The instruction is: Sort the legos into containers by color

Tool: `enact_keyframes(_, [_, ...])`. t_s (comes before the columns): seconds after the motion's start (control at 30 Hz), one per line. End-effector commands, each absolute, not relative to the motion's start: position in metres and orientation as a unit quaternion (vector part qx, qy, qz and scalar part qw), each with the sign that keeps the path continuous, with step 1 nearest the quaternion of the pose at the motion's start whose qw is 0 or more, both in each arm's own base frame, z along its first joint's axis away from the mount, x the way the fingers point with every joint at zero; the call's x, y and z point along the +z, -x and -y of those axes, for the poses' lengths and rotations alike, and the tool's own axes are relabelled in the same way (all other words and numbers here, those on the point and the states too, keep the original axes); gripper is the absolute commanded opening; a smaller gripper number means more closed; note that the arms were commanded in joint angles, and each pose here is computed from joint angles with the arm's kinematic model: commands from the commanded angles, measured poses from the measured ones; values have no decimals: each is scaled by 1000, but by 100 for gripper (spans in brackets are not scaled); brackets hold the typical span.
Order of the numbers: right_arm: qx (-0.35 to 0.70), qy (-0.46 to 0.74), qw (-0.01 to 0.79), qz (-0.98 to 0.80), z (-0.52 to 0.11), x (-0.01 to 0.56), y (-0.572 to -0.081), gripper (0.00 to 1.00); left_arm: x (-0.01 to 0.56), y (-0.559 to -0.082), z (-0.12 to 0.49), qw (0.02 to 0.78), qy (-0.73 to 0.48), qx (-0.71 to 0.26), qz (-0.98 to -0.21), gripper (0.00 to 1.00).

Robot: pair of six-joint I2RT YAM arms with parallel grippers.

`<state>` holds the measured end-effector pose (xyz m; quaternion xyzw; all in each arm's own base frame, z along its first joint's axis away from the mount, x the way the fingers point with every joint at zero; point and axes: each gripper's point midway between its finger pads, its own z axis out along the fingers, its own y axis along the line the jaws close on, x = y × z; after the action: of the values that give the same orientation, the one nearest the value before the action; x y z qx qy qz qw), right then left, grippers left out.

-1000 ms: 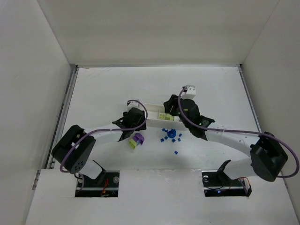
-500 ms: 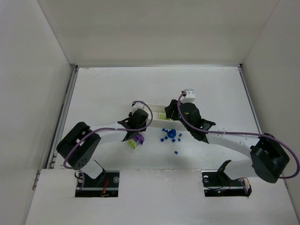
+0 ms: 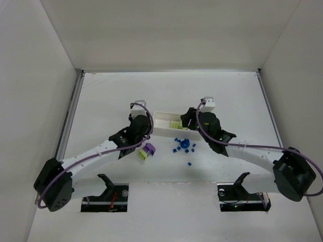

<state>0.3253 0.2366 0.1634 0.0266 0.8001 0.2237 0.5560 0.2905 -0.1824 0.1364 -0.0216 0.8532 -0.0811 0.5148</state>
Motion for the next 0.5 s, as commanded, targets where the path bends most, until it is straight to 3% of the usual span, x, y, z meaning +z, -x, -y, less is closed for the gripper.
enact_keyframes(0.0, [242, -54, 586, -771, -227, 186, -331, 61, 165, -294, 204, 524, 22, -118, -843, 18])
enact_keyframes(0.07, [237, -76, 593, -765, -216, 188, -333, 56, 171, -297, 236, 509, 5, -159, -846, 19])
enact_keyframes(0.17, [217, -116, 602, -760, -191, 186, -338, 29, 174, -304, 279, 495, -15, -203, -845, 19])
enact_keyframes(0.23, [209, -140, 603, -757, -177, 184, -340, 20, 172, -310, 300, 486, -23, -225, -844, 19])
enact_keyframes(0.47, [219, -171, 594, -755, -160, 176, -345, 26, 145, -332, 336, 463, -33, -228, -856, 20])
